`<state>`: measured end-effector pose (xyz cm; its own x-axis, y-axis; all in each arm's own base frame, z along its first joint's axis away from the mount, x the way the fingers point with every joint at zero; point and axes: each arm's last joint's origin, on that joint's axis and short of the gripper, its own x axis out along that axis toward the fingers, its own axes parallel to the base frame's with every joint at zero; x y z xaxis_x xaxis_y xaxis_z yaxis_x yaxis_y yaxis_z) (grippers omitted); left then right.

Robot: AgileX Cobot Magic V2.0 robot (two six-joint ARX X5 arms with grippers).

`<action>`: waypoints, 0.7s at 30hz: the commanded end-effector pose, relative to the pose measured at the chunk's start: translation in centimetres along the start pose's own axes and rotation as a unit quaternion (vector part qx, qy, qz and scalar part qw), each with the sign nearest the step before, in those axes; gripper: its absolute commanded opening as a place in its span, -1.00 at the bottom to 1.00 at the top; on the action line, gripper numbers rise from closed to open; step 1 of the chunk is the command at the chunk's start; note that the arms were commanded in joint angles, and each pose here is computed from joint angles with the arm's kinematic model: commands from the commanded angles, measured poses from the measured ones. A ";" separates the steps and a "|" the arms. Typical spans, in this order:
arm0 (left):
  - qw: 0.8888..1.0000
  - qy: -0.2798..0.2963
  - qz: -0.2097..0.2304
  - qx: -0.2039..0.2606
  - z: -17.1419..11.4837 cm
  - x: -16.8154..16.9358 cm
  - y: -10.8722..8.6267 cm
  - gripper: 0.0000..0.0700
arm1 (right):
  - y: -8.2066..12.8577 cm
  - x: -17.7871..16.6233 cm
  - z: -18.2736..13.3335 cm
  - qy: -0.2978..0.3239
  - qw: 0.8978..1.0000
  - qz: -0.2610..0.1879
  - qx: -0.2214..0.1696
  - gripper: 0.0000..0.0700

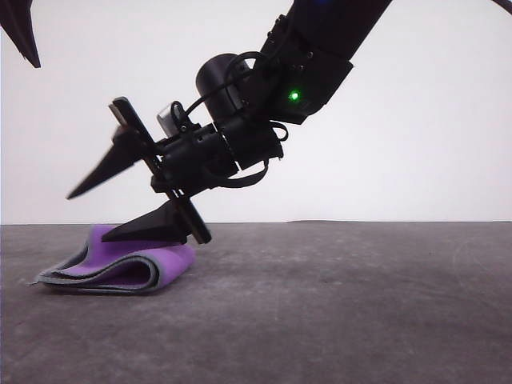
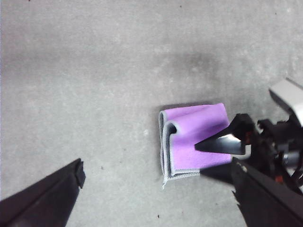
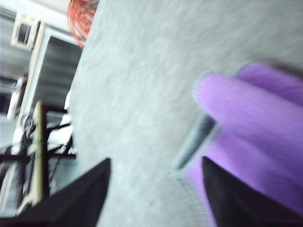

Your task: Fold clothes

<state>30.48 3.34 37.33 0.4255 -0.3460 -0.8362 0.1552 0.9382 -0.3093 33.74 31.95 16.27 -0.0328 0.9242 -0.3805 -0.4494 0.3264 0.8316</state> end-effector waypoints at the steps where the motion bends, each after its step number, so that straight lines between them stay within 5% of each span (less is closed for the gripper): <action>1: 1.000 -0.004 0.000 0.002 0.4 0.0 0.2 0.71 | 0.2 0.3 0.4 0.003 0.999 0.017 -0.031 0.22; 6: 1.000 -0.003 0.000 0.005 0.4 0.0 0.2 0.71 | 1.1 -2.5 1.4 -0.003 0.998 -0.004 -0.068 0.22; 10: 1.000 -0.004 0.000 0.010 0.4 0.0 0.2 0.71 | 2.3 -6.6 1.6 -0.007 0.987 -0.114 -0.111 0.22; 12: 1.000 -0.004 0.000 0.013 0.4 0.0 0.2 0.71 | 3.0 -9.2 1.4 -0.002 0.973 -0.194 -0.126 0.22; 17: 1.000 -0.006 0.001 0.016 0.5 0.0 0.2 0.71 | 4.8 -15.8 0.7 0.010 0.918 -0.374 -0.135 0.22; 21: 1.000 -0.006 0.001 0.016 0.5 0.0 0.2 0.71 | 6.5 -20.8 0.3 -0.024 0.901 -0.414 -0.124 0.22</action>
<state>30.49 3.38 37.33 0.4275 -0.3453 -0.8355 0.1699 0.9384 -0.3009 31.93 15.13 28.81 0.4164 0.3889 -0.8218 -0.4545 0.8719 0.1823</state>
